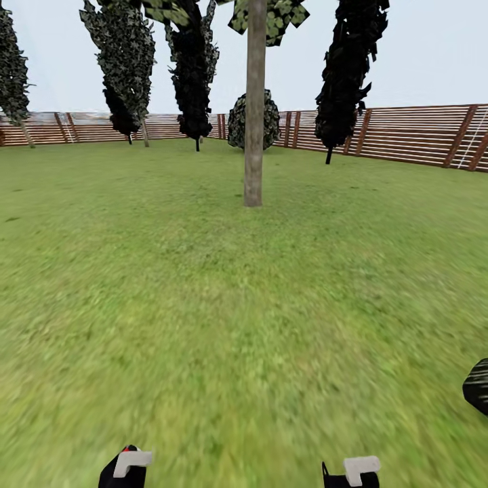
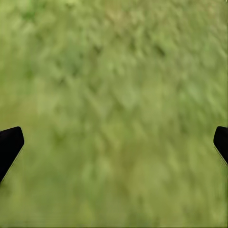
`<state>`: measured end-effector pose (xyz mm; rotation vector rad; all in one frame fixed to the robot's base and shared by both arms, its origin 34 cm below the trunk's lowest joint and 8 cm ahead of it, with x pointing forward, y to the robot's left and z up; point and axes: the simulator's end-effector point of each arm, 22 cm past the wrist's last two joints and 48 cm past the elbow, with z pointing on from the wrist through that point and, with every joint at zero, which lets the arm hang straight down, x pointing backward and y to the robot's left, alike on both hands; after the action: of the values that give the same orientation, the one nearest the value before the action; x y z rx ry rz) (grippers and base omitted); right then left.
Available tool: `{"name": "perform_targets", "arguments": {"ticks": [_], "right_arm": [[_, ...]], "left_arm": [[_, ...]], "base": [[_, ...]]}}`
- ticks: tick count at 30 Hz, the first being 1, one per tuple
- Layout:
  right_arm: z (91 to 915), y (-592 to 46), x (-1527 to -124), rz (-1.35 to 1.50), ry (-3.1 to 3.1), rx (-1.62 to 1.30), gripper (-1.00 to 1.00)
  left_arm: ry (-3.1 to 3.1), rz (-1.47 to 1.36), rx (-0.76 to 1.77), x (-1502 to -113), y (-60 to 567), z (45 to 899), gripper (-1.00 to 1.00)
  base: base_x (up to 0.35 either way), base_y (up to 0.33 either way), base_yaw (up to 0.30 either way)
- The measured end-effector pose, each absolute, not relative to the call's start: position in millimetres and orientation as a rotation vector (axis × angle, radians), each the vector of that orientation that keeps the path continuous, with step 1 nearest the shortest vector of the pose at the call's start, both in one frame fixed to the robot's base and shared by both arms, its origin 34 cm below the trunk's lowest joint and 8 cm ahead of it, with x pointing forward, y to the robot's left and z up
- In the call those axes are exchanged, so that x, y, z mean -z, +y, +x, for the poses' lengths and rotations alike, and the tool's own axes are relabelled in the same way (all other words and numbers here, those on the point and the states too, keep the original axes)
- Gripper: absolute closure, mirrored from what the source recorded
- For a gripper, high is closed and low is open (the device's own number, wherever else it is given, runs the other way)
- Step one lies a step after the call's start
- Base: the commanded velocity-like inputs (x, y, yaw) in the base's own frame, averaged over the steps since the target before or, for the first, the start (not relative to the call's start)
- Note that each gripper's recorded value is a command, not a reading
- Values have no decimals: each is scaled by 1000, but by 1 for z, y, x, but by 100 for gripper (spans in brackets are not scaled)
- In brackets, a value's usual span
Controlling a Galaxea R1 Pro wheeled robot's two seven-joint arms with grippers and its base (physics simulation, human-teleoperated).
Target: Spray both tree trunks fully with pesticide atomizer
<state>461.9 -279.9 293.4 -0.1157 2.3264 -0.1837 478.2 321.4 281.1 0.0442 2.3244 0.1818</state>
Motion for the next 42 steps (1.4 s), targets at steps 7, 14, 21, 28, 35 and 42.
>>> {"name": "perform_targets", "arguments": {"ticks": [7,14,21,28,35,42], "right_arm": [[462,-280,-293,-115,2326,183,-100],[462,-280,-293,-115,2327,183,-100],[462,-280,-293,-115,2327,183,-100],[462,-280,-293,-115,2326,183,-100],[462,-280,-293,-115,2326,183,-100],[462,-280,-294,-115,2326,183,-100]], "left_arm": [[2326,43,-184,-281,323,478,100],[2326,44,-184,-281,323,478,100],[2326,43,-184,-281,323,478,100],[2325,44,-184,-281,323,478,100],[2325,44,-184,-281,323,478,100],[2324,44,-184,-281,323,478,100]], "base": [[339,0,0],[339,0,0],[339,0,0],[339,0,0],[339,0,0],[339,0,0]]}}
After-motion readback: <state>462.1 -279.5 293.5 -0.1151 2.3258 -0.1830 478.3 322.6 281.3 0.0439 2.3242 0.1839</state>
